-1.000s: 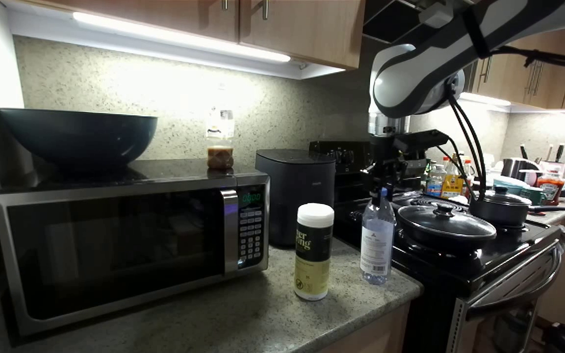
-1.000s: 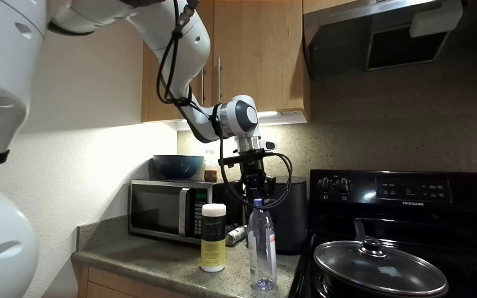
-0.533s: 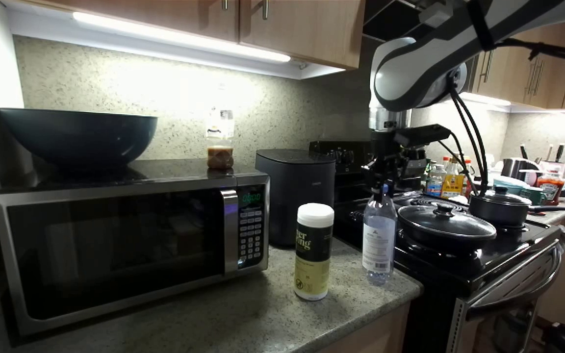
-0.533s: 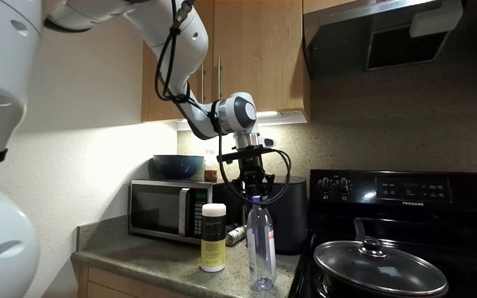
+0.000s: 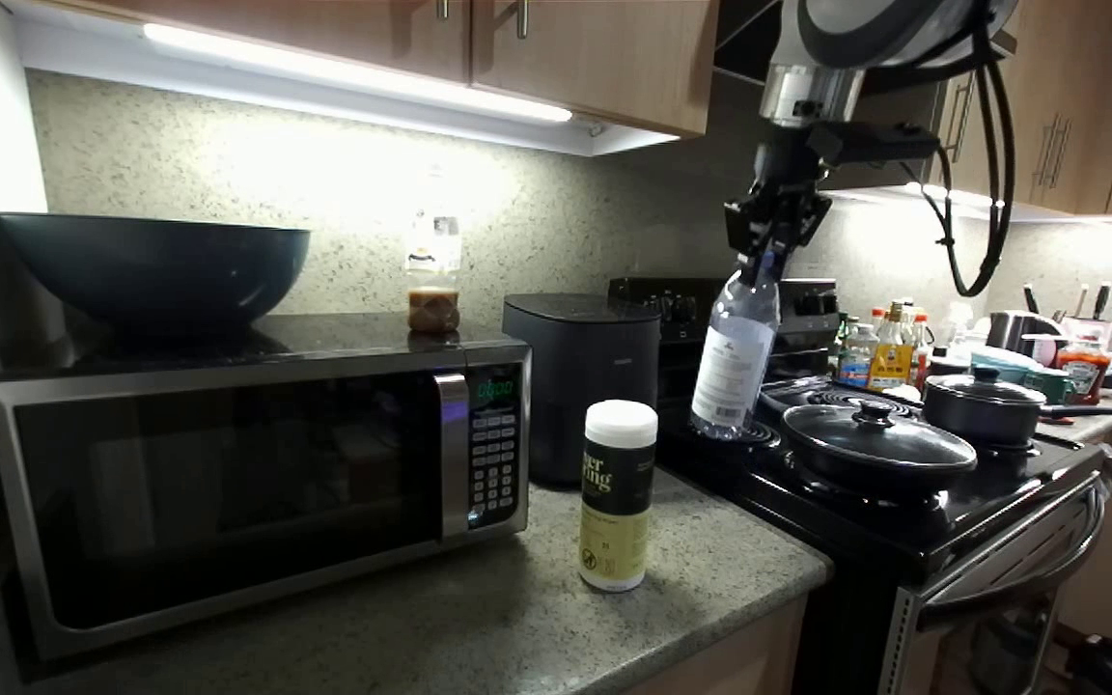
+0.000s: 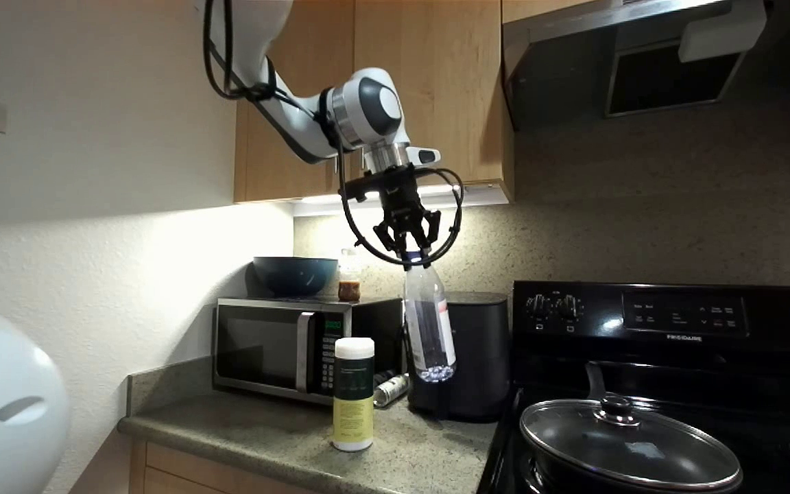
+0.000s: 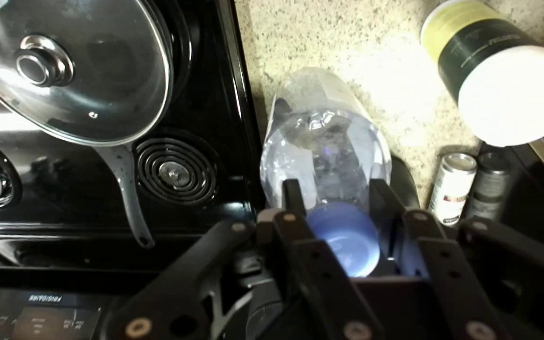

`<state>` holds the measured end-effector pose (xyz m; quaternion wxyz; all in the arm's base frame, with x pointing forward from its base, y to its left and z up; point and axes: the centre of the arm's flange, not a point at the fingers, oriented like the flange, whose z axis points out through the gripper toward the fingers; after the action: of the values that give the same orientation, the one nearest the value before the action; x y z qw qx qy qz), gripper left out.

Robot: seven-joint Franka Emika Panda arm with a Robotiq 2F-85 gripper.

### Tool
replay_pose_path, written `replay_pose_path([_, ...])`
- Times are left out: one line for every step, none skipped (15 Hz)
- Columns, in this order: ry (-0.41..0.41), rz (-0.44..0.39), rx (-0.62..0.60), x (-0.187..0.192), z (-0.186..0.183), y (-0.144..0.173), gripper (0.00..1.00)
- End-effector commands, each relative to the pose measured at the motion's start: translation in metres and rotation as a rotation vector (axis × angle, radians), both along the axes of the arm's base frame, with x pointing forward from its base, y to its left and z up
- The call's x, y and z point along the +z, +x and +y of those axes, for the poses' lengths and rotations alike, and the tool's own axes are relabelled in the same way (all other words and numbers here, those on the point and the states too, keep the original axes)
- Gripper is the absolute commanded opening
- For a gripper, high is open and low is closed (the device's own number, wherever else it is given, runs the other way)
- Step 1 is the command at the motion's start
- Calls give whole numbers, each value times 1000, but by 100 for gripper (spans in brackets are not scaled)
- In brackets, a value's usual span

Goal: Place the clear bottle on top of the container on the left side of the countertop

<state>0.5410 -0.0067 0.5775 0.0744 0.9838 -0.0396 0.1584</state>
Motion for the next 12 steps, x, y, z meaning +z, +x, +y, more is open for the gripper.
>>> replay_pose_path([6, -58, -52, 37, 7, -31, 13])
replay_pose_path([6, -50, -17, 28, 3, -14, 38])
replay_pose_path([8, -59, -24, 36, 4, -20, 38])
replay_pose_path([8, -64, -26, 41, 5, -24, 38])
replay_pose_path([9, -66, -27, 43, 6, -25, 38])
replay_pose_path([9, -65, -28, 42, 6, -25, 38])
replay_pose_path([9, -62, -29, 40, 6, -25, 38])
replay_pose_path([9, -60, -29, 39, 6, -24, 13])
replay_pose_path([25, -70, -20, 46, 5, -25, 13])
replay_pose_path([36, -83, -7, 53, 5, -26, 13])
replay_pose_path([40, -99, 7, 64, 7, -27, 13])
replay_pose_path([44, -112, 21, 75, 9, -29, 13])
